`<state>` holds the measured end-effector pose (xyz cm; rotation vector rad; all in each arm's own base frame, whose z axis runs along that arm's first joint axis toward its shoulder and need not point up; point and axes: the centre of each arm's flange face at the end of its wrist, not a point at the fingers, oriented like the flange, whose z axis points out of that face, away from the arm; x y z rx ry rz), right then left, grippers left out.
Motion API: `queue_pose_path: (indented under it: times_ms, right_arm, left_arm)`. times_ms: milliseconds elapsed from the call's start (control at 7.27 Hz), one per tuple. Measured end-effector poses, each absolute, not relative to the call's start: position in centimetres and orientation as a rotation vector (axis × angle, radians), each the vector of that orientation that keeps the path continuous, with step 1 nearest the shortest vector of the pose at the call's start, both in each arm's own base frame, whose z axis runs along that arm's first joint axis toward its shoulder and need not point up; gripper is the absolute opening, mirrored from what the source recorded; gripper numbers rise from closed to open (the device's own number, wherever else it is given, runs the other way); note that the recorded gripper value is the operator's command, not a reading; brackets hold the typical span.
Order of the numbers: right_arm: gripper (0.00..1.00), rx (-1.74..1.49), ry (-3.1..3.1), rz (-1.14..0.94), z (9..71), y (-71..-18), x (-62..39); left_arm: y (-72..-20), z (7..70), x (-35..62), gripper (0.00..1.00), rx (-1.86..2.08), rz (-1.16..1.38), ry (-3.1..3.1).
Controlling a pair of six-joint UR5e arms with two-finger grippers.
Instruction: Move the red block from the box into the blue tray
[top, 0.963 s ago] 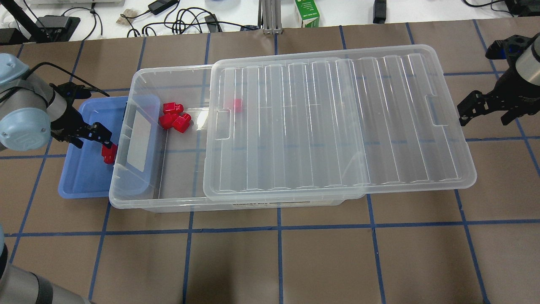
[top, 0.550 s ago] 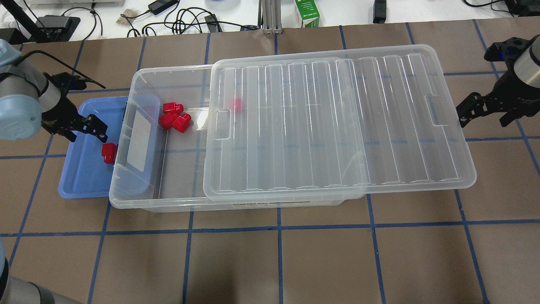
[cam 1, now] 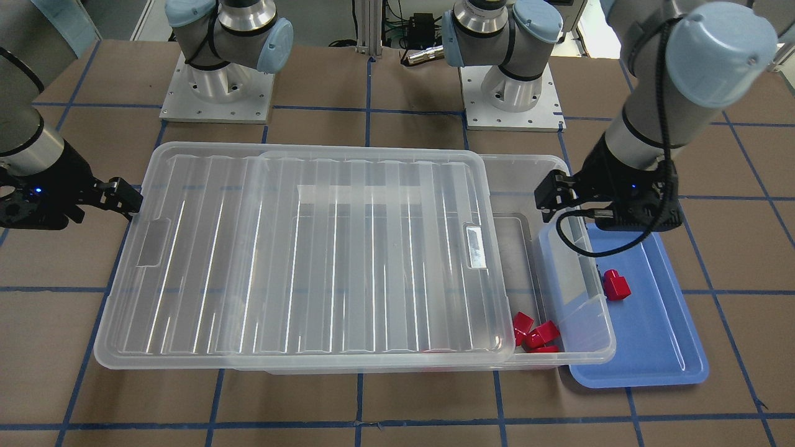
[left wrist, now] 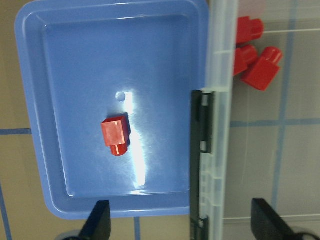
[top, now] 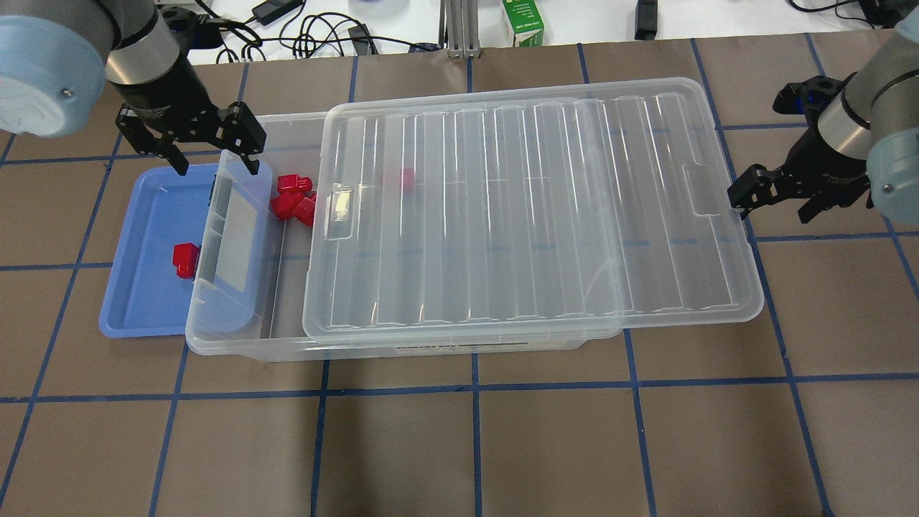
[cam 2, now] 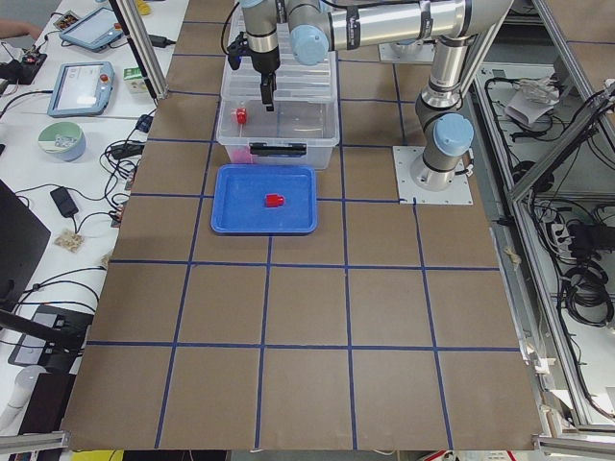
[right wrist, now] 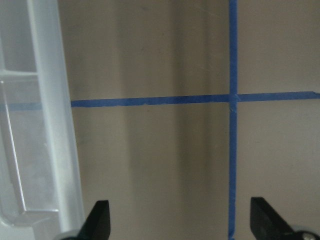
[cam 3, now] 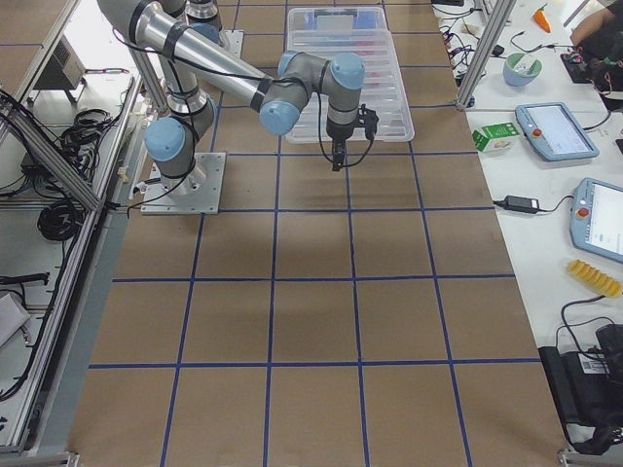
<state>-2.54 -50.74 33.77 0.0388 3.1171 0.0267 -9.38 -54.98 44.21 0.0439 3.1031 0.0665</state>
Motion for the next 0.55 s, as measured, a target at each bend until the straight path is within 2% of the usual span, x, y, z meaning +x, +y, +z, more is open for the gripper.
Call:
queue_pose_path:
  times_ms: [550]
  right_arm:
    - [1.00, -0.040, 3.109, -0.046, 34.2, -51.0, 6.6]
  left_arm:
    - [-51.8, 47.1, -15.1, 1.00, 0.152, -0.007, 3.110]
